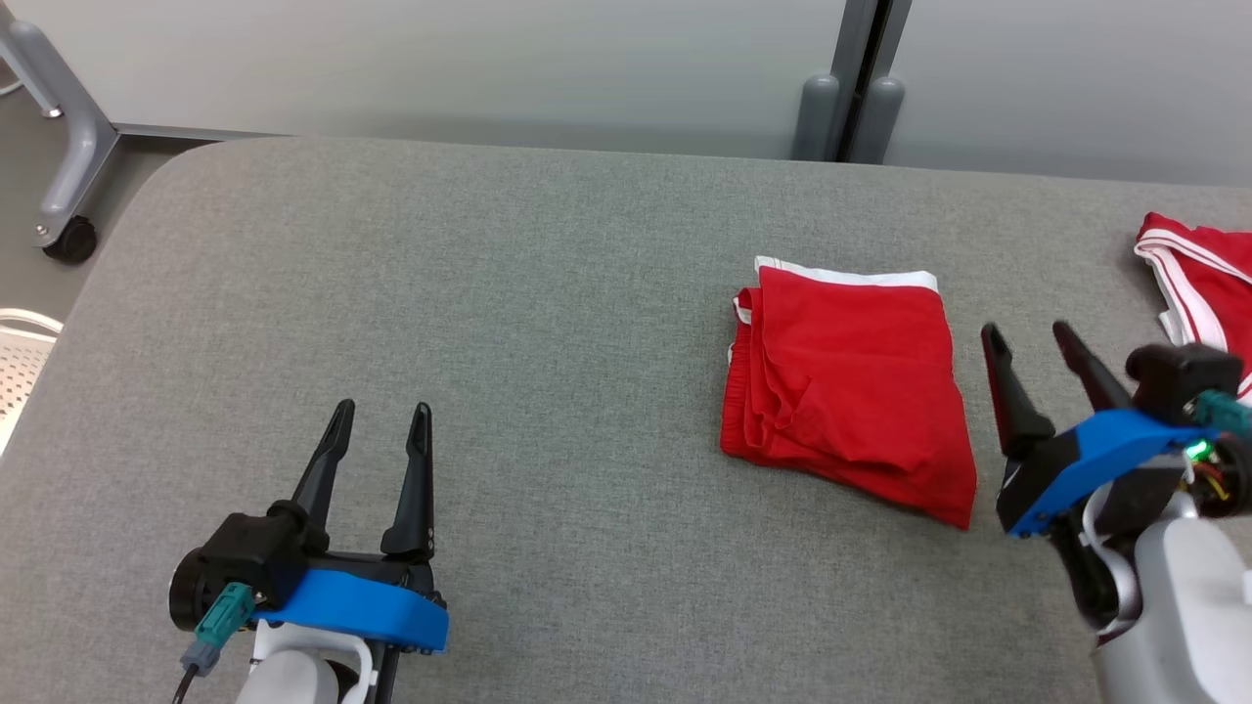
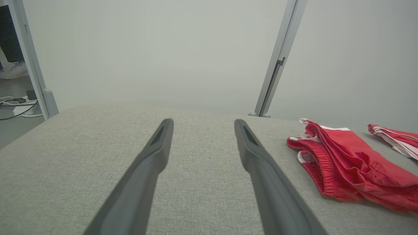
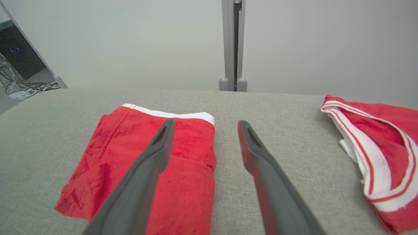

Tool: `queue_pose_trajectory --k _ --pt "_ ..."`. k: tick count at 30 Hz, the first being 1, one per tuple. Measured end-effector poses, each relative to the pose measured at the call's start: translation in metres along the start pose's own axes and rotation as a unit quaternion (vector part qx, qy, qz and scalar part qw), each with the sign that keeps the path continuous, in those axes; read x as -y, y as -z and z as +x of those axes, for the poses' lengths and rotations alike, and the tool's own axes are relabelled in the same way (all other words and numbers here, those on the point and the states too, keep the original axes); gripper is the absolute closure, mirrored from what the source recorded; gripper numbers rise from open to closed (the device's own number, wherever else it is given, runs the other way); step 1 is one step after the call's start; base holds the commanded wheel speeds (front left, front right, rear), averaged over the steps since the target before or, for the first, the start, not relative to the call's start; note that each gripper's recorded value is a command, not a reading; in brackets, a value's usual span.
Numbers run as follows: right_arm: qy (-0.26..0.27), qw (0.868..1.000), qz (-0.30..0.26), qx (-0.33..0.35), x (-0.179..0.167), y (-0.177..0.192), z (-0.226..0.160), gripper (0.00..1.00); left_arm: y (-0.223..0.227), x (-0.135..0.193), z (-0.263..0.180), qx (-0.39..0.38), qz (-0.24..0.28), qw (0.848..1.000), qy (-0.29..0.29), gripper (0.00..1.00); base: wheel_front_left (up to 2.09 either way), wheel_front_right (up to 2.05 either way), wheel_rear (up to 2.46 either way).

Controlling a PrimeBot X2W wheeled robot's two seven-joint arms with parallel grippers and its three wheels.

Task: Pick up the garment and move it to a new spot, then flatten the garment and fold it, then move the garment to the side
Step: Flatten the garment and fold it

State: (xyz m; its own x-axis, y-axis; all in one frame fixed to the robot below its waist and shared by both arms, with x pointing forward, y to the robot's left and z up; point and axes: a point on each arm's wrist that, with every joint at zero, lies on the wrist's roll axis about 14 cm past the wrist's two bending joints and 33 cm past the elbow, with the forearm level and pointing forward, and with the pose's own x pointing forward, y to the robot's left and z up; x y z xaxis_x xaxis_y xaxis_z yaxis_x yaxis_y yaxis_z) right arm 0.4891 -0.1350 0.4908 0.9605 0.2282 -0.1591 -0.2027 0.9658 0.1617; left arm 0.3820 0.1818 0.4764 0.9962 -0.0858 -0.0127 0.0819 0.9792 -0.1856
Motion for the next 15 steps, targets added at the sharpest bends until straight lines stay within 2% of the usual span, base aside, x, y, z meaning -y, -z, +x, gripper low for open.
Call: queue_pose_trajectory --k 5,6,7,8,10,15 --pt "0.004 0.998 -0.042 -0.045 -0.006 0.035 -0.006 0.01 0.002 0.000 0.001 -0.003 0.000 1.000 0.000 0.00 0.00 0.00 0.00" --pt "-0.002 0.997 -0.045 -0.054 -0.012 0.043 -0.005 0.62 0.003 0.000 0.001 -0.004 0.000 1.000 0.001 0.00 0.00 0.00 0.00" --pt "-0.019 0.996 -0.054 -0.075 -0.027 0.059 -0.004 1.00 0.003 0.000 0.000 -0.004 0.001 1.000 0.001 0.00 0.00 0.00 0.00" --pt "-0.019 0.996 -0.054 -0.075 -0.027 0.059 -0.004 1.00 0.003 0.000 0.000 -0.004 0.001 1.000 0.001 0.00 0.00 0.00 0.00" --pt "-0.050 0.990 -0.090 -0.093 -0.048 0.071 0.003 1.00 0.003 0.000 0.000 -0.006 0.002 1.000 0.000 0.00 0.00 0.00 0.00" --pt "-0.110 0.976 -0.130 -0.137 -0.086 0.100 0.003 1.00 0.002 -0.003 -0.005 -0.006 0.001 1.000 -0.005 0.00 0.00 0.00 0.00"
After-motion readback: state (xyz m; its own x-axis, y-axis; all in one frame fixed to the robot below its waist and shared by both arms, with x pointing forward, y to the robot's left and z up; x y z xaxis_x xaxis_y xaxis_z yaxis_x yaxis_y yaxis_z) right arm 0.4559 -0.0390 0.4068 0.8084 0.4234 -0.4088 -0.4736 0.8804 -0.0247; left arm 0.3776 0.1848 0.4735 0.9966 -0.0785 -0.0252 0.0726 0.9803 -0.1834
